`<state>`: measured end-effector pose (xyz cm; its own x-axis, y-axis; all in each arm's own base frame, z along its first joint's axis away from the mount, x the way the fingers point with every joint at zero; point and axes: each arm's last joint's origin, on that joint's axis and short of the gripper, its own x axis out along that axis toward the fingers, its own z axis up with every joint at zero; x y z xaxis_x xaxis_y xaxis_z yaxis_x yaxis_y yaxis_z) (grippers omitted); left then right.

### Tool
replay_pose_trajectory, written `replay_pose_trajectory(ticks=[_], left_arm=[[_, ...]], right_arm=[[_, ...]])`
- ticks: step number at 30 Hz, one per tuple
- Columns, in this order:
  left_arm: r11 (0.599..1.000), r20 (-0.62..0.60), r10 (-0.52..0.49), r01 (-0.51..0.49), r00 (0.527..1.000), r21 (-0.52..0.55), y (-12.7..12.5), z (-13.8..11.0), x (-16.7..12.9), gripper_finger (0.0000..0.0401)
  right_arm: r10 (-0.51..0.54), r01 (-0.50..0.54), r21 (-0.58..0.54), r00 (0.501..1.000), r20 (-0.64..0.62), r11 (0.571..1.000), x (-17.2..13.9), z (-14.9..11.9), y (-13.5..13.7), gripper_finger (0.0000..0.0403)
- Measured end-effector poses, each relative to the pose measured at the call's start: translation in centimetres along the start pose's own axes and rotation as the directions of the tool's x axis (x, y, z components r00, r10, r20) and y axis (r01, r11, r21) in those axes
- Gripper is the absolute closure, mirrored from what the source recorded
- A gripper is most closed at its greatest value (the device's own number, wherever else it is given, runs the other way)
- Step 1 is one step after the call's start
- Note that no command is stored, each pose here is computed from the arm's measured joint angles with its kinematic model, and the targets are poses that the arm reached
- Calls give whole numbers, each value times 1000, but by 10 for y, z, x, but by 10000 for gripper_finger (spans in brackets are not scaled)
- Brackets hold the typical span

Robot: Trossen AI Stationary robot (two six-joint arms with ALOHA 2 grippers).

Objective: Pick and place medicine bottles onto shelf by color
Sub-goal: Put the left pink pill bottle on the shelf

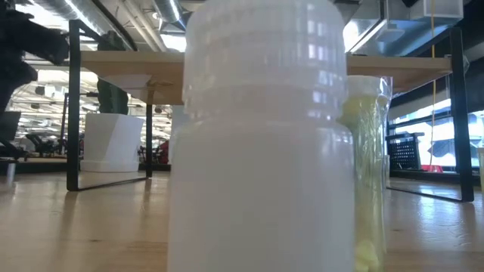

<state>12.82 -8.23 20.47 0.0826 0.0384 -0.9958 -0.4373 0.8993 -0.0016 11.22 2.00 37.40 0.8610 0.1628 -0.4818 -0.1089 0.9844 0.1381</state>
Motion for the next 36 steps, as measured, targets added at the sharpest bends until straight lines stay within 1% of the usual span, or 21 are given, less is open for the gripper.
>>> replay_pose_trajectory(ticks=[4,12,18,21,33,36], left_arm=[[1000,-15,-11,10,1000,-15,2,0,8,134],[999,3,-41,41,999,-21,2,-1,23,134],[999,5,-41,41,999,-22,2,-1,26,139],[999,5,-41,41,999,-22,2,-1,26,155],[999,-1,-36,36,999,-30,3,-2,26,245],[998,-1,-36,36,999,-52,3,-2,26,265]], right_arm=[[0,0,0,1000,0,1000,0,0,0,389],[0,0,0,1000,0,1000,0,0,0,389],[0,0,0,1000,0,1000,0,0,0,389],[0,0,1,1000,0,1000,0,0,0,389],[0,0,0,1000,0,1000,0,0,0,389],[0,0,0,1000,0,1000,0,0,0,389]])
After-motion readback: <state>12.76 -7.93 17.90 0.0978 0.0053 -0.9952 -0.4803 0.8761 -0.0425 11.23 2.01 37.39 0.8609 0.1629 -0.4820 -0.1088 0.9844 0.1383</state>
